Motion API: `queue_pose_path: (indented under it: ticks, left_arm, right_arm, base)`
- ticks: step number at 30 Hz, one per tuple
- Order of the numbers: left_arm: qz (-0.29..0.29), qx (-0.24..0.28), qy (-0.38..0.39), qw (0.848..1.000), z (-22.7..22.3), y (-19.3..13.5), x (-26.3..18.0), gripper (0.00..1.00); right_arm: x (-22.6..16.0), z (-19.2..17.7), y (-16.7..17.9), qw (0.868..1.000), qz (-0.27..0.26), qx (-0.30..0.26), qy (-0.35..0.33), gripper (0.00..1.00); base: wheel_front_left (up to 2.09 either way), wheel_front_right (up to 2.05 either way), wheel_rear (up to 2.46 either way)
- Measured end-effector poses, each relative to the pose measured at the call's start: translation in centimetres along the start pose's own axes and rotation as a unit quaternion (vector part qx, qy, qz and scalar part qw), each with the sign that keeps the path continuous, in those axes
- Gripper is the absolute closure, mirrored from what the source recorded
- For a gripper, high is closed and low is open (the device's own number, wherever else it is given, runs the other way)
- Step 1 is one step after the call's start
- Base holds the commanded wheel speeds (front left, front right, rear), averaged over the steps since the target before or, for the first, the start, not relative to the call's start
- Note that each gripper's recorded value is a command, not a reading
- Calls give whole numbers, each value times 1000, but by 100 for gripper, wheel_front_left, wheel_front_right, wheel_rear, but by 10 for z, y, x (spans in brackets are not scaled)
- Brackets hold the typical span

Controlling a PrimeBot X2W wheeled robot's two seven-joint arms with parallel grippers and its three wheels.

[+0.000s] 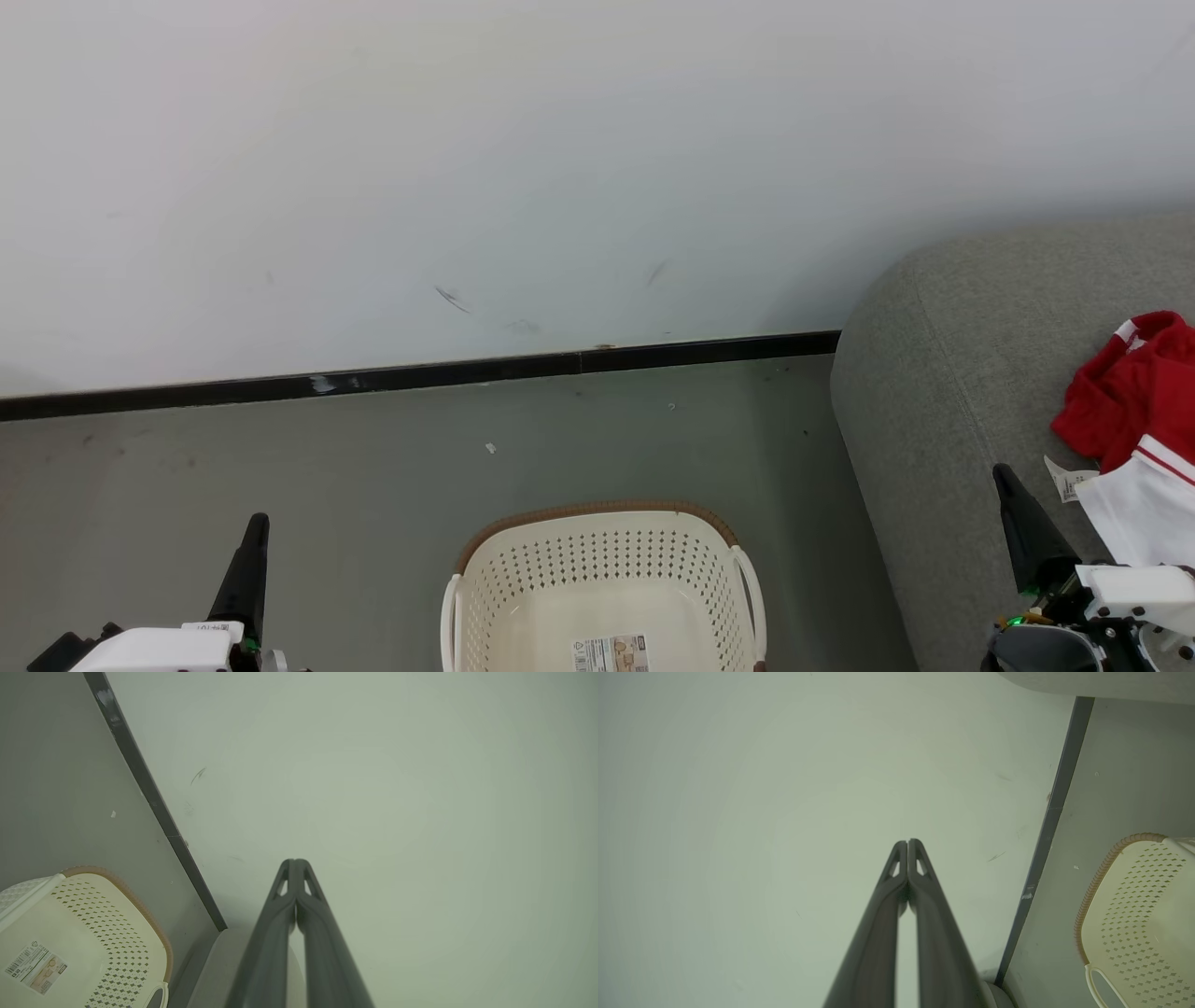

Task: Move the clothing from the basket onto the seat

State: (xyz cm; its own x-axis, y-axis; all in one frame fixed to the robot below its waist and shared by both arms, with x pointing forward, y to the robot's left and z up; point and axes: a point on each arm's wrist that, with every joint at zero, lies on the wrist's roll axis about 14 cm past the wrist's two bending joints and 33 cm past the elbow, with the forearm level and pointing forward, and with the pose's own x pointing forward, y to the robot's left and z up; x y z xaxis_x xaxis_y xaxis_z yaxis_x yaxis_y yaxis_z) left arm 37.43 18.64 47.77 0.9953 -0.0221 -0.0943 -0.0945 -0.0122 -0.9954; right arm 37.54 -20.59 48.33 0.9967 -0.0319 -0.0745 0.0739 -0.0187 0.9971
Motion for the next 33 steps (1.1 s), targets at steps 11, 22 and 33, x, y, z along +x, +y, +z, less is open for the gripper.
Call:
queue_pose_path:
  ticks: [11,22,33]
  left_arm:
    - [1,0,0,1000,0,0,0,100]
    - [1,0,0,1000,0,1,0,100]
    - [1,0,0,1000,0,1,0,100]
  right_arm:
    - [0,0,0,1000,0,0,-1,100]
    - [0,0,0,1000,0,0,-1,100]
    - [0,0,0,1000,0,1,-1,100]
  base:
    - [0,0,0]
    - [0,0,0]
    - [0,0,0]
